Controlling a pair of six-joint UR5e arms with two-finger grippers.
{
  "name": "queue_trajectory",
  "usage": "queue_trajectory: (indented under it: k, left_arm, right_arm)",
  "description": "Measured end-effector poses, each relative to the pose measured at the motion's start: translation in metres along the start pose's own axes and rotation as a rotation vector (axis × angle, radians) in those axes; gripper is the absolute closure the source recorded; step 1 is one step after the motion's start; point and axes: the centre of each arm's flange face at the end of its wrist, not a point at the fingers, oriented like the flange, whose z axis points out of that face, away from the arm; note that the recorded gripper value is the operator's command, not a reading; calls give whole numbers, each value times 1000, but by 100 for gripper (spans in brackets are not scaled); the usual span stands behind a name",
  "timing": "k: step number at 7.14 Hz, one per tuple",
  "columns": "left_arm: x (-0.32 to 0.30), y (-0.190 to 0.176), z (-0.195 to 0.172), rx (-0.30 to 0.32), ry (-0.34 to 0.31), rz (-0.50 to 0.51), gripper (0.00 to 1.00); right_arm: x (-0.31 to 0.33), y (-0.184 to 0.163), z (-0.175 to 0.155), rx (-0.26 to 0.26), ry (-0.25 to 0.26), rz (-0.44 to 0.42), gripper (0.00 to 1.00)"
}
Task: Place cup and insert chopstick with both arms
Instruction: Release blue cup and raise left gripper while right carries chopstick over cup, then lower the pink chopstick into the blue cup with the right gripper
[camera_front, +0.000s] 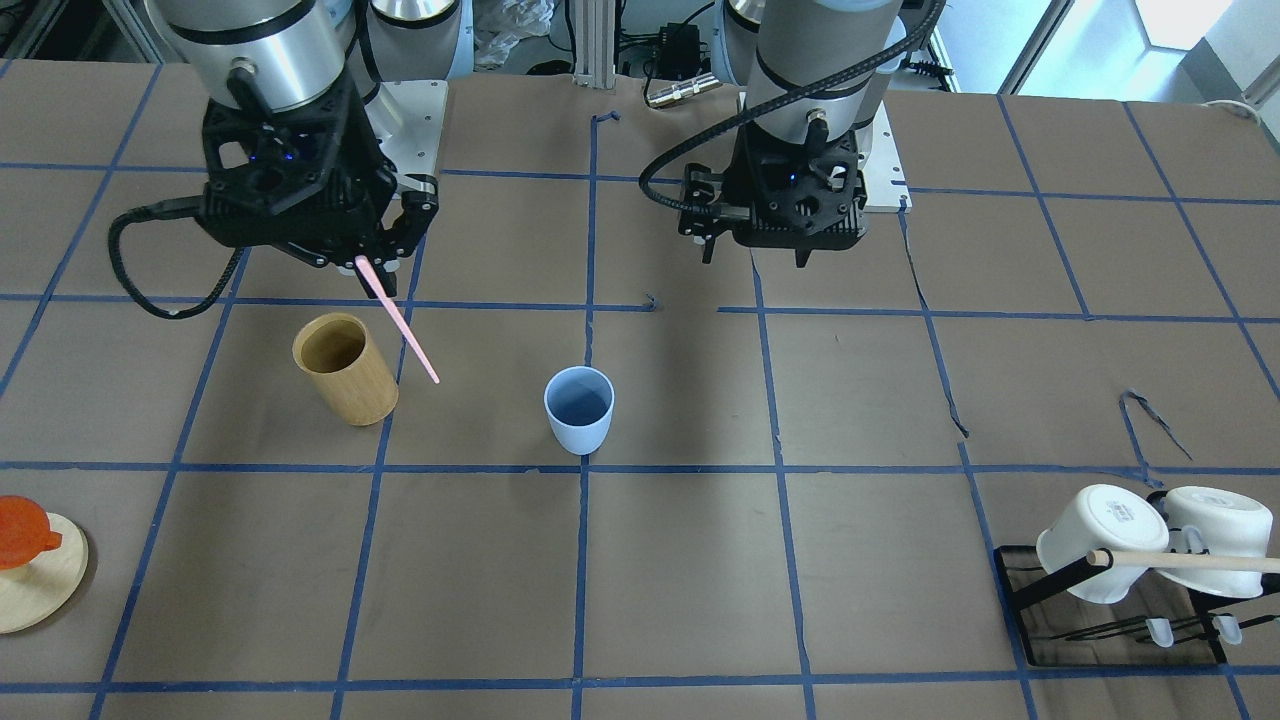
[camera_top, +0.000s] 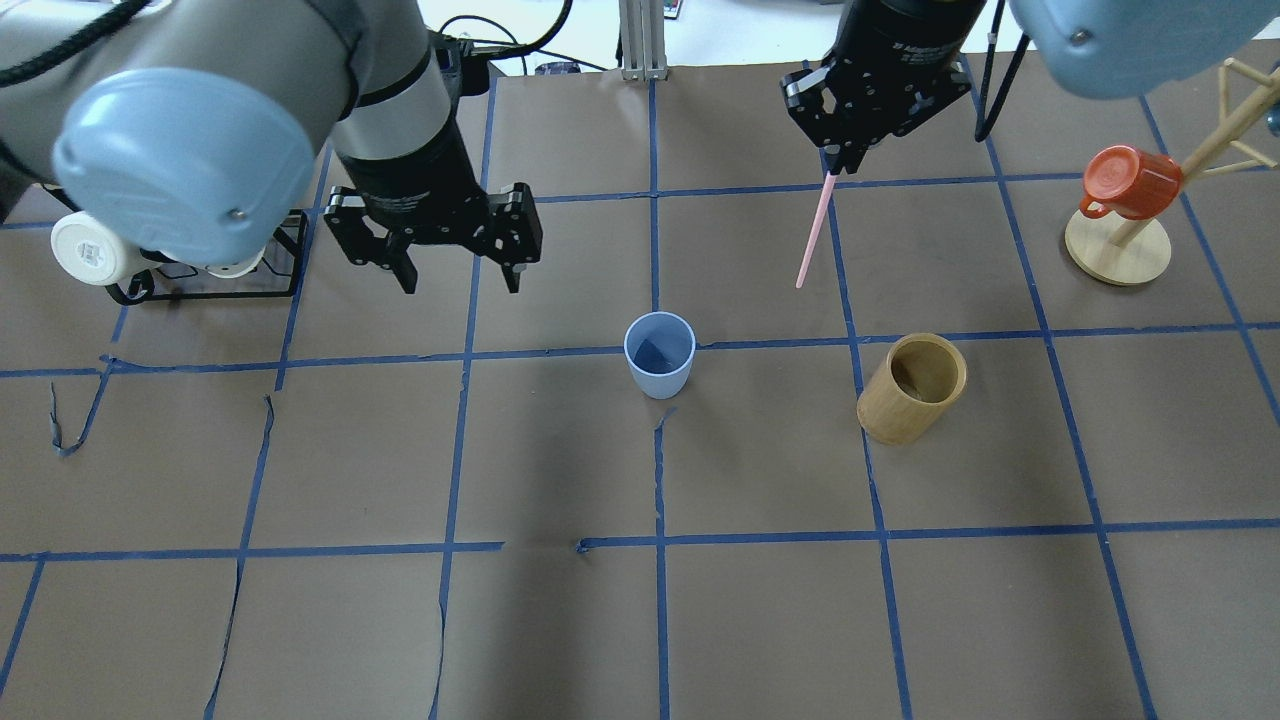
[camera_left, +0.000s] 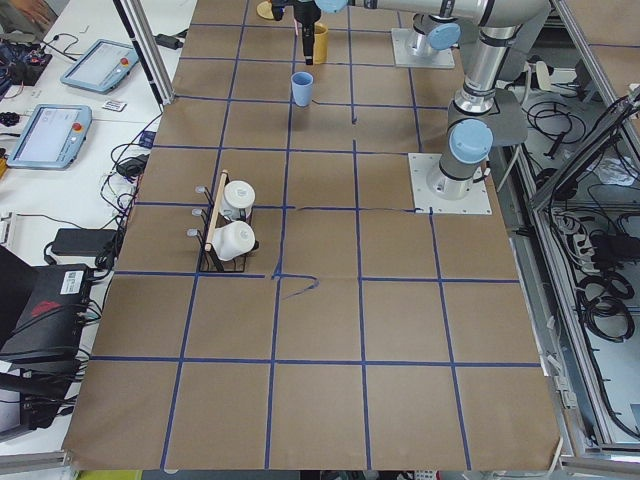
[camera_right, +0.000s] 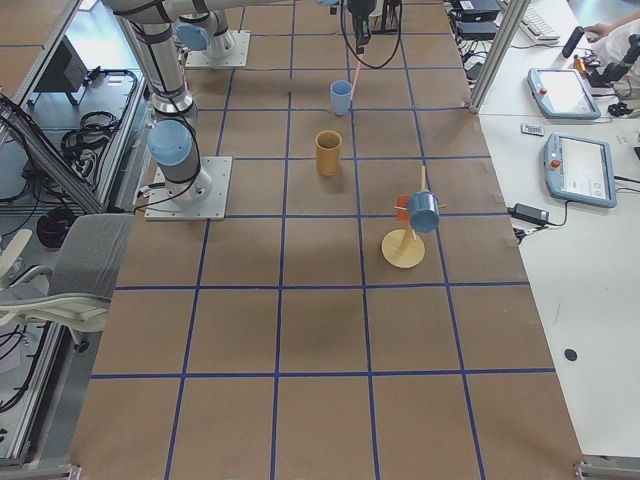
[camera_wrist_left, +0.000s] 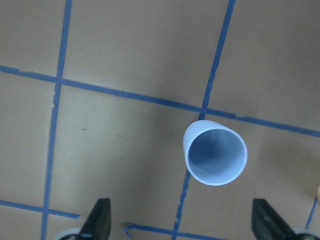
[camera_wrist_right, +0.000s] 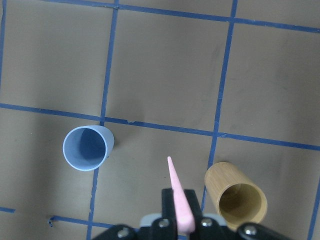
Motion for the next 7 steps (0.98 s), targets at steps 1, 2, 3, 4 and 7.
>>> queue_trajectory:
  k: [1,2,3,4,7]
  left_arm:
    - [-19,6,-7,27,-6,102,0]
    - [-37,4,-12,49,-8,150,0]
    - [-53,1,-16,63,-8,154,0]
    - [-62,-1,-19,71,-6,148,0]
    - [-68,-1,-20,84,-4,139,0]
  right_arm:
    - [-23,4,2,5,-1,-4,100]
    - [-42,6,6,10,-4,4,100]
    - [-61,3,19,15,-7,17,100]
    - [-80,1,35,26,-12,7,100]
    - [-119,9,80,35,-21,-43,100]
